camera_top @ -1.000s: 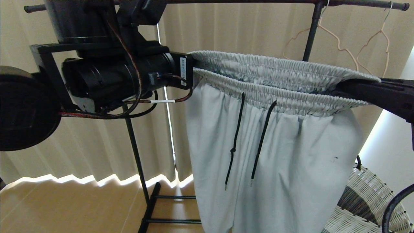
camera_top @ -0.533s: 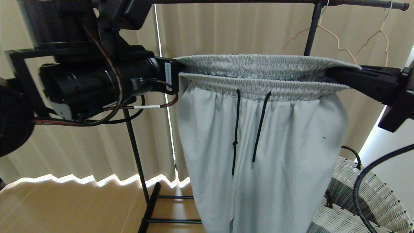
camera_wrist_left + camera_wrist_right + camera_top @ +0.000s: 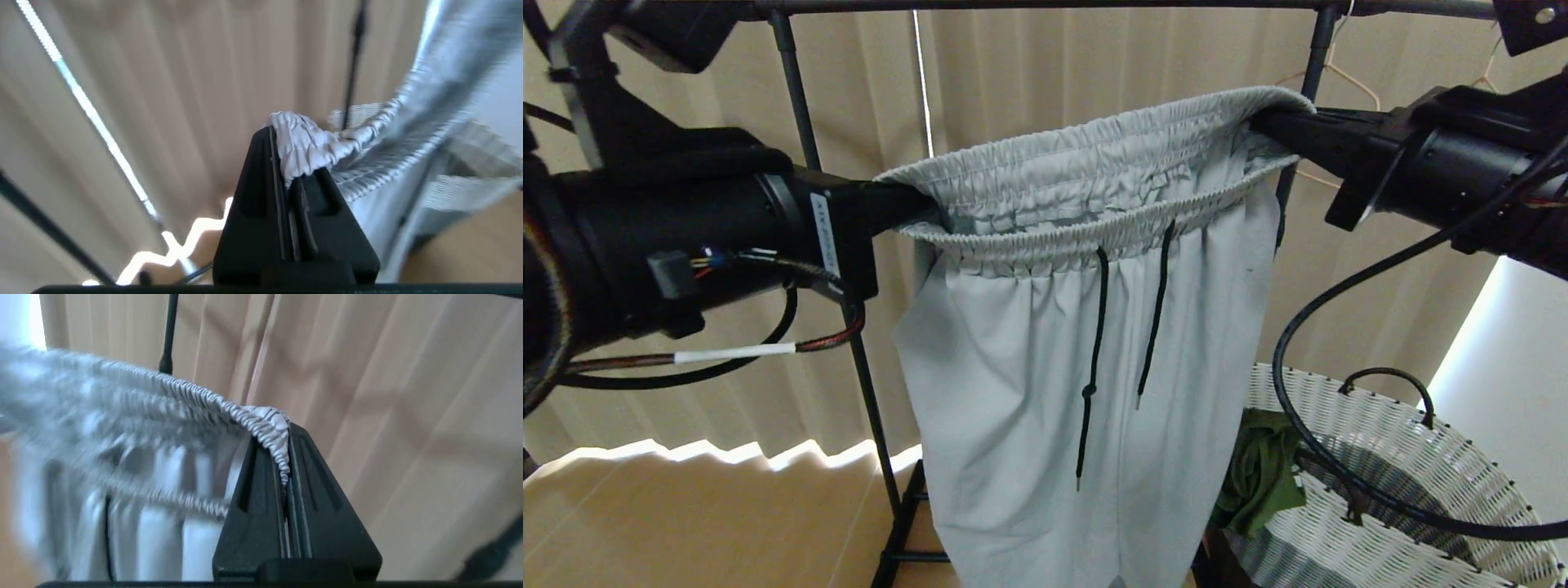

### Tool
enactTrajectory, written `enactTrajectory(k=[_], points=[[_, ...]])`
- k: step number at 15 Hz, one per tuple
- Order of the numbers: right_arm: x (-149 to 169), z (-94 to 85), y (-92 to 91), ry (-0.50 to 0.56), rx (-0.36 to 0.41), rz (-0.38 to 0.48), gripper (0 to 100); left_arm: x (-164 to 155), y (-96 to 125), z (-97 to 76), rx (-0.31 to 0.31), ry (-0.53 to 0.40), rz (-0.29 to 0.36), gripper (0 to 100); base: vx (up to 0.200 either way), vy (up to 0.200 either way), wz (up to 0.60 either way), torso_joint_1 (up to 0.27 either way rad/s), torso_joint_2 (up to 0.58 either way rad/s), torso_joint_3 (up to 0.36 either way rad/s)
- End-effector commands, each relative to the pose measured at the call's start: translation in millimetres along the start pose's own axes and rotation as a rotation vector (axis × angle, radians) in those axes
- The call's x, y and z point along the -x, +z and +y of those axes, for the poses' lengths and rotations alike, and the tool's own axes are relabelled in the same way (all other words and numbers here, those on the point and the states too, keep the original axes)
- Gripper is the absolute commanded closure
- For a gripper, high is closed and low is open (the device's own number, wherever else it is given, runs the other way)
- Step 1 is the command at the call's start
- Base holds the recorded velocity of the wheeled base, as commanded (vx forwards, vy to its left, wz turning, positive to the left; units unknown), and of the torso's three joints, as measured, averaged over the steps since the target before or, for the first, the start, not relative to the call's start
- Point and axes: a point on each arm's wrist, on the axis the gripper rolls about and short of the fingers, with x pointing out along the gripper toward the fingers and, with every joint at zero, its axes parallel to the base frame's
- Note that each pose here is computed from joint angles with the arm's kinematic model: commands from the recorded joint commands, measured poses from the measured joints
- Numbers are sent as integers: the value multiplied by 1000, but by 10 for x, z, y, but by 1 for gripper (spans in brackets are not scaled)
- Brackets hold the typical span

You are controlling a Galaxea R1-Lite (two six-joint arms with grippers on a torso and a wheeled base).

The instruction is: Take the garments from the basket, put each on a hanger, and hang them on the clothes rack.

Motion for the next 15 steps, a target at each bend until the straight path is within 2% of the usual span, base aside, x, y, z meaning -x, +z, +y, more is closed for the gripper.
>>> enactTrajectory(k=[1,5,9,11,15], points=[[-232,-32,-131,2,-6,12,100,240,-11,-97,-4,-61,-5,100,0,0,0,0,0,0],[-282,-37,-165,2,-8,-3,100,359,-18,-190,-8,-120,-13,100,0,0,0,0,0,0],[-212,-31,-120,-9,-5,-4,100,362,-75,-192,-13,-118,4,100,0,0,0,0,0,0],[-41,-26,-51,-82,-3,37,100,262,-32,-142,-15,-81,0,100,0,0,0,0,0,0],[275,5,209,-90,0,18,100,-219,43,98,-3,52,4,100,0,0,0,0,0,0]])
